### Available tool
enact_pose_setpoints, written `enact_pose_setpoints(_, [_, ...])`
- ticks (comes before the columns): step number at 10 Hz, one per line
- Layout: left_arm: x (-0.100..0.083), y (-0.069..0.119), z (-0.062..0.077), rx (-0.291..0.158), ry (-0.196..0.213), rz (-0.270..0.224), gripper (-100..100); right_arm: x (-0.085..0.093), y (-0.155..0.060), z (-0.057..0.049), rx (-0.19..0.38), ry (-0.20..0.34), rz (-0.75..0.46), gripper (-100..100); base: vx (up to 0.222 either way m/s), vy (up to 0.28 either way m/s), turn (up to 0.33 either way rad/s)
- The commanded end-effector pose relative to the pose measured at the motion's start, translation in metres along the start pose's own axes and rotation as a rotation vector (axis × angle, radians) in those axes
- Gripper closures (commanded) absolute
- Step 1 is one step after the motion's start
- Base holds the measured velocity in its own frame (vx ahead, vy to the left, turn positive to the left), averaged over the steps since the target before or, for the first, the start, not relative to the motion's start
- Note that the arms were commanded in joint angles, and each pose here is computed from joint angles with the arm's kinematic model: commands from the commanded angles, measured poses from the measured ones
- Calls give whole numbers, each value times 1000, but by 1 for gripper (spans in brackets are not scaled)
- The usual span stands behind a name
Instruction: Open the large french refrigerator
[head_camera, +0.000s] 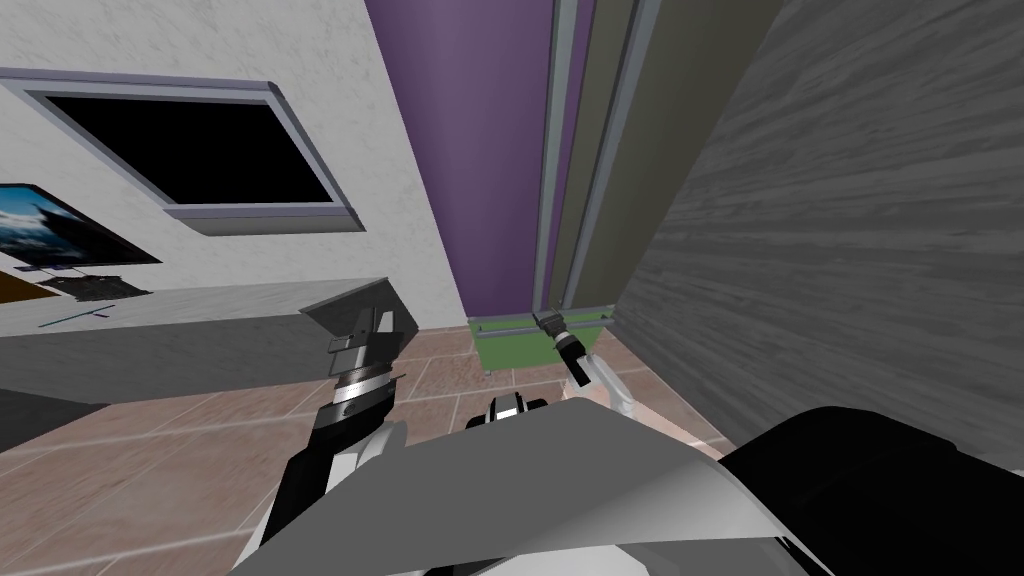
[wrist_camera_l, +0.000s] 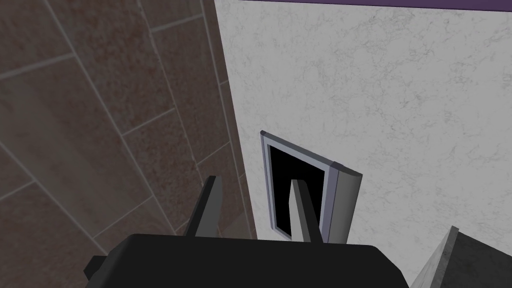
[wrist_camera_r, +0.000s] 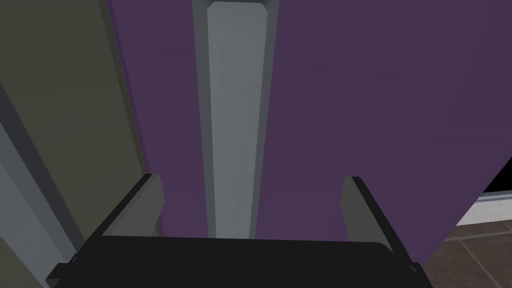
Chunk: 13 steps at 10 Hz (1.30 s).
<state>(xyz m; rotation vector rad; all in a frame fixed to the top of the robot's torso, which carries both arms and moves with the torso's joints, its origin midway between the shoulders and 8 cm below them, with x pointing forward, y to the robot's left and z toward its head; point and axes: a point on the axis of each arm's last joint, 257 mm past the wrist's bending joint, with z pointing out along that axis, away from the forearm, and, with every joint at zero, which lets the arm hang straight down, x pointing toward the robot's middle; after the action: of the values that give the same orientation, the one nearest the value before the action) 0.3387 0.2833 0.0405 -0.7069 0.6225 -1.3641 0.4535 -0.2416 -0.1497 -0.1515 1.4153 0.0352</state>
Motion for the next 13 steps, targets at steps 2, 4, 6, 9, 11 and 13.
enact_pose_setpoints(2, [0,0,0,0,0,0,0,26,-11,2,25,71,-174,-100,37,17,15])
enact_pose_setpoints(4, [0,0,0,0,0,0,0,44,-21,3,40,120,-294,-100,47,27,33])
enact_pose_setpoints(6, [0,0,0,0,0,0,0,52,-26,3,46,142,-361,-100,32,20,9])
enact_pose_setpoints(9, [0,0,0,0,0,0,0,71,-41,2,60,197,-528,-100,43,25,27])
enact_pose_setpoints(11, [0,0,0,0,0,0,0,79,-50,1,66,225,-624,-100,38,17,18])
enact_pose_setpoints(13, [0,0,0,0,0,0,0,85,-59,0,69,245,-702,-100,28,10,15])
